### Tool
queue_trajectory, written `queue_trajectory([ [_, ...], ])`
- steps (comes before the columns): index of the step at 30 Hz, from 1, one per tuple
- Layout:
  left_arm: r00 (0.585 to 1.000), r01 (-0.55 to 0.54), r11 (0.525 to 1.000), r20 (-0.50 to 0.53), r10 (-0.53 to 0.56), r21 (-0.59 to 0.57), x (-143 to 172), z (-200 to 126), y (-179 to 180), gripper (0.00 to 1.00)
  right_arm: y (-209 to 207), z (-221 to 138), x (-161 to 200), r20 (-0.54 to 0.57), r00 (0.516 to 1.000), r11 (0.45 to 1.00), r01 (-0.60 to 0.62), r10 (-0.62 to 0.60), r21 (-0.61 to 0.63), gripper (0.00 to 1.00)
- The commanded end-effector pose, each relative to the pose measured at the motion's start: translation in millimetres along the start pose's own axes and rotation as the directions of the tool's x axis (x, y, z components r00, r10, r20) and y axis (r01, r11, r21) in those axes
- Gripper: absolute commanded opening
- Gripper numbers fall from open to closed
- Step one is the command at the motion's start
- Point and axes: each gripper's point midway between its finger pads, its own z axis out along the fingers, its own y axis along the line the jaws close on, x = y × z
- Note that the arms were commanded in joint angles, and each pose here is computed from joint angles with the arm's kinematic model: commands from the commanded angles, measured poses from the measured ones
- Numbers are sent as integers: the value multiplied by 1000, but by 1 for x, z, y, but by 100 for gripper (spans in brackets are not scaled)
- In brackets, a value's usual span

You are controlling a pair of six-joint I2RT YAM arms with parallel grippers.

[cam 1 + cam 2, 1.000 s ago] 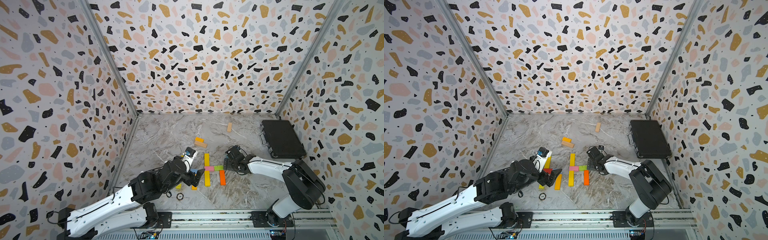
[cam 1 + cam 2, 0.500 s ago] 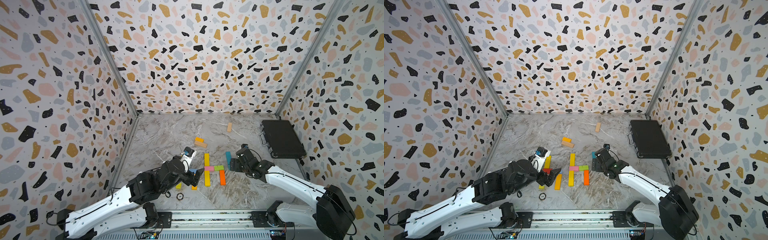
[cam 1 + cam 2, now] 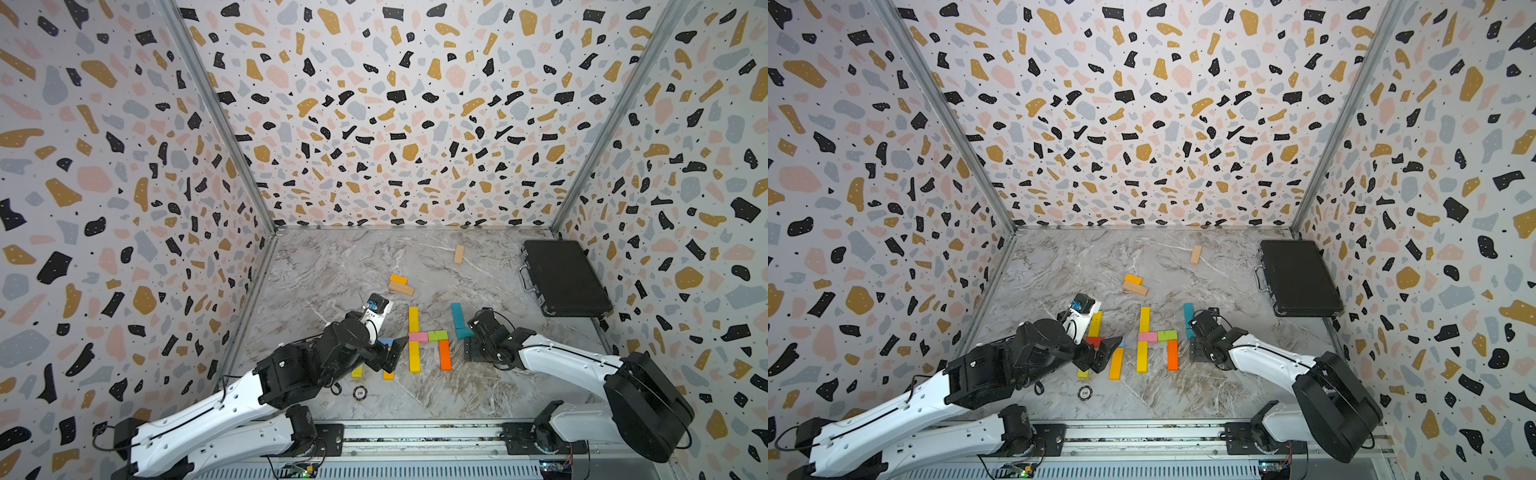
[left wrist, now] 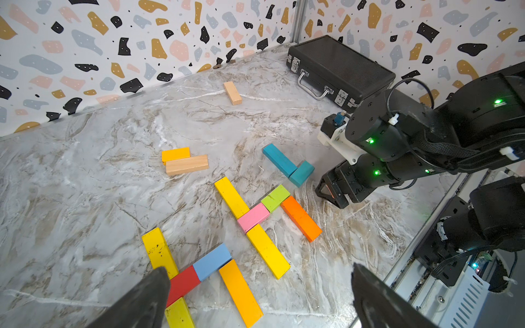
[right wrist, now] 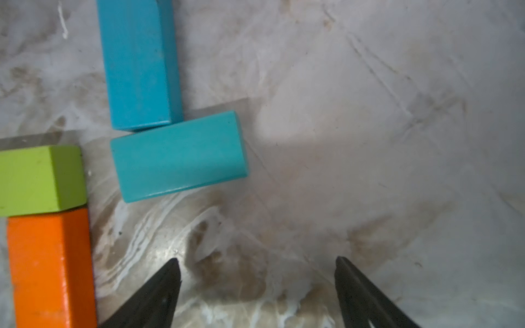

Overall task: Assemble the letter h with building blocks
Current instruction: Assemble the building block at the center of the board.

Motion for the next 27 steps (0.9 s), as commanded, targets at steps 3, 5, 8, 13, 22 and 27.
queue_trajectory([
  [3,1000,-2,1000,20,2,-10,-3,2,2,99,3,5,-6,17,1000,1000,-25,25,8,87],
  [5,1000,-2,1000,19,3,-9,-3,2,2,99,3,7,-7,21,999,999,-29,28,15,86],
  [8,1000,-3,1000,17,3,-8,-3,4,1,99,4,9,-9,22,999,999,-29,29,24,87],
  [13,1000,-5,1000,12,5,-7,-1,5,1,99,5,14,-11,21,999,999,-34,33,34,86],
  [22,1000,-5,1000,9,6,-8,-1,6,1,99,6,17,-10,19,999,999,-33,33,35,87],
  [27,1000,-6,1000,7,6,-2,0,6,0,99,7,9,-12,27,999,1000,-29,28,13,88],
])
